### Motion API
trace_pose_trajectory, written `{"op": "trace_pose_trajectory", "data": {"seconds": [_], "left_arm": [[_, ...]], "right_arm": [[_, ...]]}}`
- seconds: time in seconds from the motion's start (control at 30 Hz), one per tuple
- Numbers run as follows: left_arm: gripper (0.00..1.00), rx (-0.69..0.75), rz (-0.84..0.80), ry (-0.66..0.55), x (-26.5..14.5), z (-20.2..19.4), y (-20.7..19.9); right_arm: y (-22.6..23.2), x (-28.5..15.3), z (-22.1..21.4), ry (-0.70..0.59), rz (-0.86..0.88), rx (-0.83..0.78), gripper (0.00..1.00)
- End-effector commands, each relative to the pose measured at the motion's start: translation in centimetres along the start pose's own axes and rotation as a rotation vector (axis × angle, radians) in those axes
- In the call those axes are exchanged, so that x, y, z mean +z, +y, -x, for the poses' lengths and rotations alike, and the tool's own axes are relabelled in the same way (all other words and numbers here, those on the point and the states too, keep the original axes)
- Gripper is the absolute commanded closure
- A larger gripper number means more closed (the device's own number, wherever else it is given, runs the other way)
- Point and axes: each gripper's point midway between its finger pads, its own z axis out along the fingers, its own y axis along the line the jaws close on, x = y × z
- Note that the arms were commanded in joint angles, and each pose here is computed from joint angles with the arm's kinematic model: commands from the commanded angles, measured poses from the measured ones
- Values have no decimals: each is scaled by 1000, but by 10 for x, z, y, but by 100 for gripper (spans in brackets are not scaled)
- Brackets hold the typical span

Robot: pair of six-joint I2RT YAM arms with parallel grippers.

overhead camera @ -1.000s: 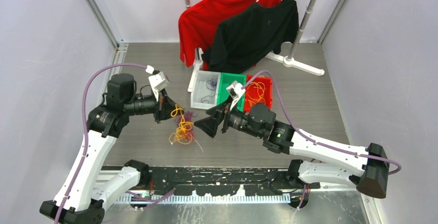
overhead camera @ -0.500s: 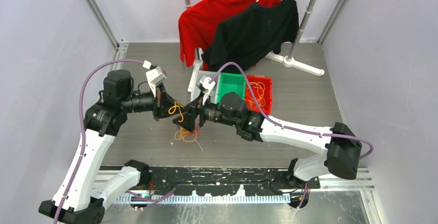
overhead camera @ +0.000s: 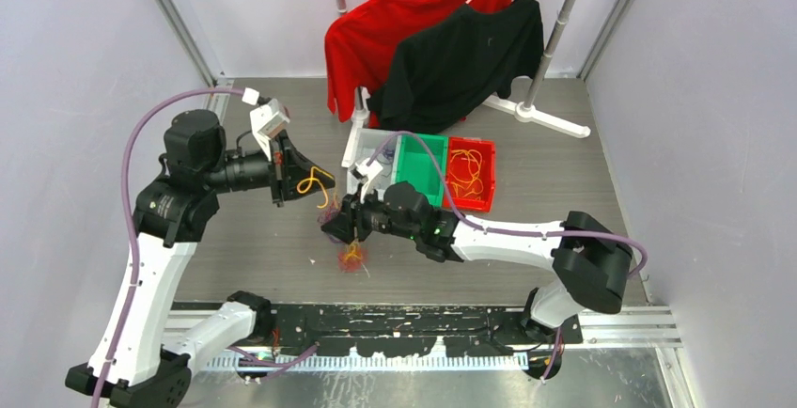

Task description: Untangle the cables

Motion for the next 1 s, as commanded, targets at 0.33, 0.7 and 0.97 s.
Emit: {"op": "trace_pose_trajectory", "data": {"seconds": [0.33,0.7,0.97], "left_arm": [[100,176,-3,-168,-16,77,-26],[100,354,76,-313,-40,147,-45],[100,531,216,-484,-69,203,-54]], "right_arm": [[-90,-14,-51,-7,-300,-31,54],[-115,-15,-84,53,-369,-21,47],[-120,-15,-97,77,-384,6,44]]}}
